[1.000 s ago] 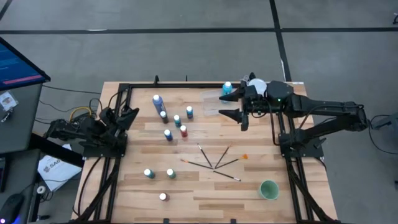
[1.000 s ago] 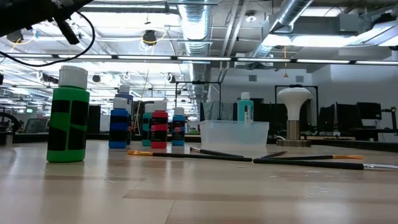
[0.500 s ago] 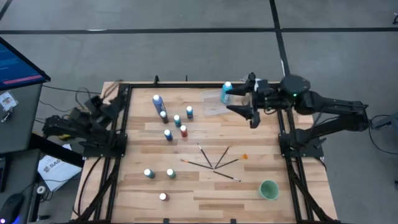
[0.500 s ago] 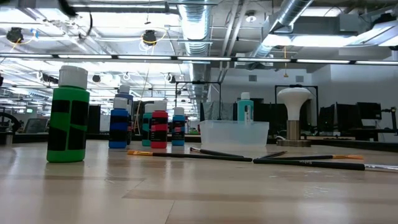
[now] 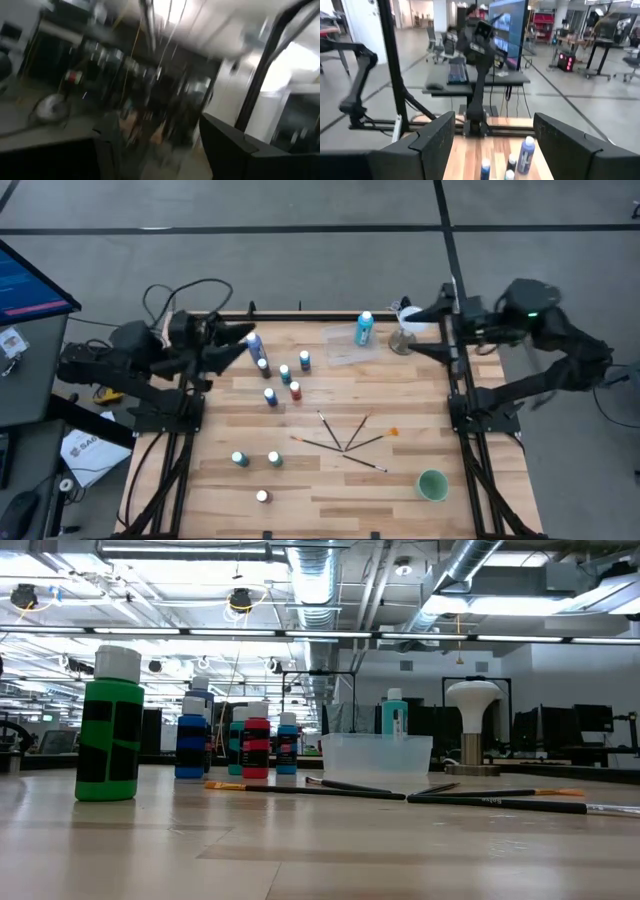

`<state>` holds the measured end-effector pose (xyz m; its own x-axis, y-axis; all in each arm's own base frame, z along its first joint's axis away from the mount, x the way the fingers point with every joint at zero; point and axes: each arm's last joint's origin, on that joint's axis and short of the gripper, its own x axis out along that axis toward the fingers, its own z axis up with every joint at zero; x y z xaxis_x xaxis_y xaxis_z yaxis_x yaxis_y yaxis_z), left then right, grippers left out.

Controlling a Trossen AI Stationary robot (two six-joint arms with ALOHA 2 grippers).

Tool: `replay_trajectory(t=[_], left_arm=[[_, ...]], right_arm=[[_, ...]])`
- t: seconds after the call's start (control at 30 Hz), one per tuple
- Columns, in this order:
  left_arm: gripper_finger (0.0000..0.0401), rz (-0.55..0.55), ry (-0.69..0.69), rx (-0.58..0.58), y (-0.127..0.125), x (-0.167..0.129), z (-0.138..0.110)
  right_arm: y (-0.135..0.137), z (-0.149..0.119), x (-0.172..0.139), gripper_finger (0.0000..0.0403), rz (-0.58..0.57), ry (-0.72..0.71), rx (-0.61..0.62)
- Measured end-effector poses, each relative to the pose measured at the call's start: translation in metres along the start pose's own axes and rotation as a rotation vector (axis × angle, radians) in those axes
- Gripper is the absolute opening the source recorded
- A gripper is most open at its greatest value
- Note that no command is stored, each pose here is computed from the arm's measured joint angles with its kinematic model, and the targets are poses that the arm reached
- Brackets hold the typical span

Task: Pick & Place Paint Supplies
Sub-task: Put the large purple paint bottle into the transparent bin

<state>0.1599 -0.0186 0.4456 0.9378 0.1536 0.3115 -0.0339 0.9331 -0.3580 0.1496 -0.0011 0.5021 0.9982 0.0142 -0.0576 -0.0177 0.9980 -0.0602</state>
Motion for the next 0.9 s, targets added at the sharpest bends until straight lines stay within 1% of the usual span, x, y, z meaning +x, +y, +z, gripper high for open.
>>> replay_trajectory(t=[0.07, 0.13, 0.23, 0.3, 0.37, 0.5, 0.6, 0.7, 0.77, 0.9], left_arm=[[0.0193, 0.051, 0.073, 0.042, -0.002, 0.005, 0.008], [0.0198, 0.109, 0.123, 0.067, -0.002, 0.004, 0.017], [0.0203, 0.227, 0.172, 0.092, 0.001, -0.003, 0.024], [0.0206, 0.319, 0.229, 0.116, 0.007, -0.013, 0.021], [0.0208, 0.382, 0.265, 0.127, 0.012, -0.022, 0.02], [0.0212, 0.514, 0.366, 0.192, 0.021, -0.035, 0.012], [0.0212, 0.584, 0.417, 0.239, 0.025, -0.035, 0.001], [0.0212, 0.633, 0.458, 0.288, 0.033, -0.034, -0.018], [0.0212, 0.682, 0.5, 0.313, 0.042, -0.033, -0.035], [0.0212, 0.77, 0.578, 0.323, 0.067, -0.038, -0.065]], right_arm=[[0.001, 0.0, -0.018, 0.0265, 0.005, 0.002, 0.006], [0.001, 0.002, -0.033, 0.0265, -0.004, -0.023, 0.007], [0.0, 0.0, -0.046, 0.0265, -0.062, -0.008, 0.018], [-0.001, -0.003, -0.048, 0.0265, -0.104, 0.02, 0.025], [-0.002, -0.005, -0.047, 0.0265, -0.142, 0.043, 0.026], [-0.004, -0.009, -0.047, 0.0265, -0.203, 0.089, 0.022], [-0.005, -0.013, -0.041, 0.0265, -0.235, 0.127, 0.017], [-0.006, -0.02, -0.029, 0.0265, -0.247, 0.178, 0.014], [-0.008, -0.026, -0.02, 0.0265, -0.256, 0.211, 0.016], [-0.009, -0.035, -0.015, 0.0265, -0.271, 0.239, 0.028]])
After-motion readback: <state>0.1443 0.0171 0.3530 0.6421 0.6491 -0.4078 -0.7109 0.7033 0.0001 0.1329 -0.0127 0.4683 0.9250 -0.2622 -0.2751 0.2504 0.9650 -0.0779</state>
